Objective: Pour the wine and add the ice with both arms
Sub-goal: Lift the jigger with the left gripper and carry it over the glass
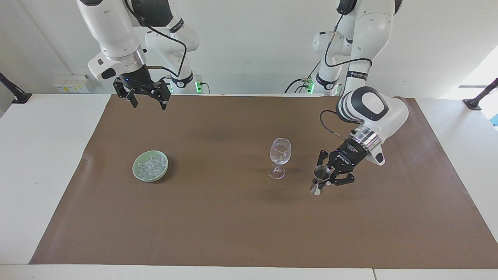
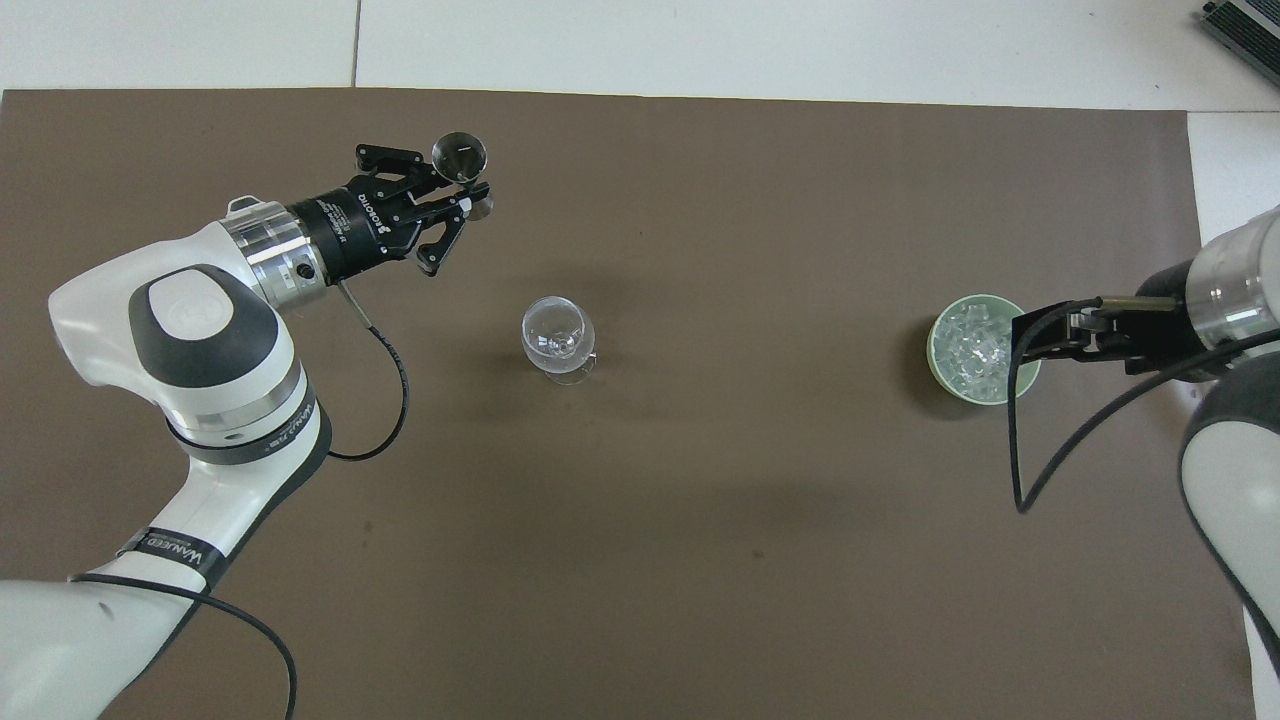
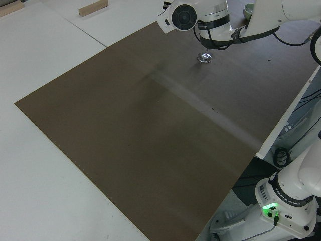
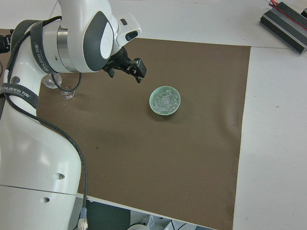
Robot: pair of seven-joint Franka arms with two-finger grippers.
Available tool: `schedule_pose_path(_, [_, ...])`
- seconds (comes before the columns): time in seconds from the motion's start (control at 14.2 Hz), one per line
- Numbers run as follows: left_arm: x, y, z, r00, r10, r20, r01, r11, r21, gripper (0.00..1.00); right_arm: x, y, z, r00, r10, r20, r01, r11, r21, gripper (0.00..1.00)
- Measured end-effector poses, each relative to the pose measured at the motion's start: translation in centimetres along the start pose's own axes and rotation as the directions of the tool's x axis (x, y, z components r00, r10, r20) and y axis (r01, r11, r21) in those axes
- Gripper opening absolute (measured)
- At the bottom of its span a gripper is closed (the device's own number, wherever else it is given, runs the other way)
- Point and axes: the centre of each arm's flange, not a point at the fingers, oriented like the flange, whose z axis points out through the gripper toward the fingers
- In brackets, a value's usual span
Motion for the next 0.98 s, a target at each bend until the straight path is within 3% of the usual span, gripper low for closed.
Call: schedule_pose_path(0.98, [-0.1,-5.1,-1.5,0.996,0.088,-0.027,-0.087,0.995,0.047,0.22,0.0,0.0,0.0,1.000,0.000,0.000,0.000,1.000,0.000,1.00])
